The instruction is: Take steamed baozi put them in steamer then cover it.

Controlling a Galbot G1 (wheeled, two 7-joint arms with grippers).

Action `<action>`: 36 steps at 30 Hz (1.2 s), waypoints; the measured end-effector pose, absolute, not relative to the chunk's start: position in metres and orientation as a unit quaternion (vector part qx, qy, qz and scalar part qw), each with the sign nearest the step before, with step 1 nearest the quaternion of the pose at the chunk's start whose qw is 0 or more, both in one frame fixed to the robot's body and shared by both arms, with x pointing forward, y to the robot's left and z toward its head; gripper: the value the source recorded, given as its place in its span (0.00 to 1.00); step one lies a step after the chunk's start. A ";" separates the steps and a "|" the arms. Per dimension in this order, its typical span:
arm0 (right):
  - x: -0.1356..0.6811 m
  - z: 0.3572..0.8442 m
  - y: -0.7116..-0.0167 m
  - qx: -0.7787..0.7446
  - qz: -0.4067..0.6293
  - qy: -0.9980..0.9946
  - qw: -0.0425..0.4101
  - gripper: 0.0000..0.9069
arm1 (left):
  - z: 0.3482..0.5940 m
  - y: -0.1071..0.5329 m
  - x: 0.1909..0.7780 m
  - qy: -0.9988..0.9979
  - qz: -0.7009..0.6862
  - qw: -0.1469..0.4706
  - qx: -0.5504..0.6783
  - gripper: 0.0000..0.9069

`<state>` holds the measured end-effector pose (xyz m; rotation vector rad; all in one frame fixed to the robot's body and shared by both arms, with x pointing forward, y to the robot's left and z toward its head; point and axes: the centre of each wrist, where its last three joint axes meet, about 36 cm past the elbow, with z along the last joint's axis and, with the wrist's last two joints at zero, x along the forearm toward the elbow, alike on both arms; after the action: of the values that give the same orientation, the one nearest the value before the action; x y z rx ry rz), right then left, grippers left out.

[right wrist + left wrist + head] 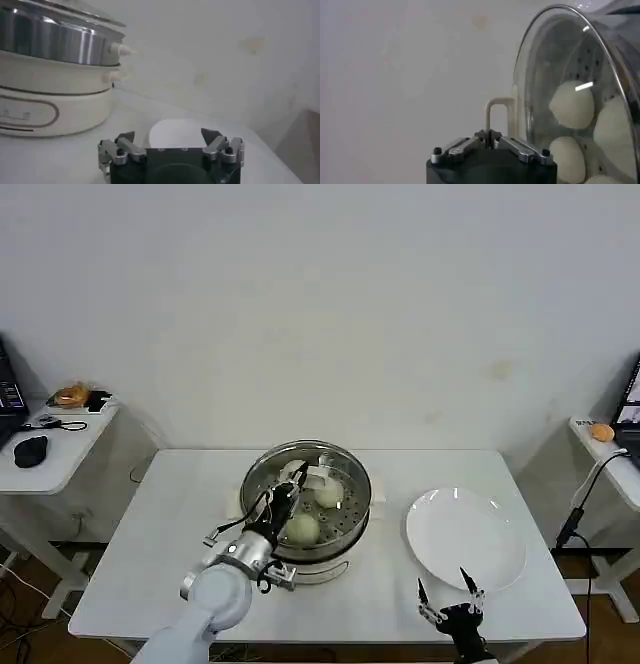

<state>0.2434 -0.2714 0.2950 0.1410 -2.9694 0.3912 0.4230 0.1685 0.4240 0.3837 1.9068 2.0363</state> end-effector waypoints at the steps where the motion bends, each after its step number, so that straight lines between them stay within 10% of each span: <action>1: 0.243 0.295 -0.272 0.047 0.130 -0.988 0.072 1.00 | 0.423 0.169 0.424 0.668 0.714 0.161 0.135 0.00; 36: 0.244 0.291 -0.265 0.054 0.129 -0.987 0.074 1.00 | 0.431 0.176 0.431 0.680 0.706 0.139 0.138 0.00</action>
<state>0.2437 -0.2652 0.2910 0.1607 -2.9642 0.3866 0.4313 0.1761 0.4305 0.3996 1.9665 2.0403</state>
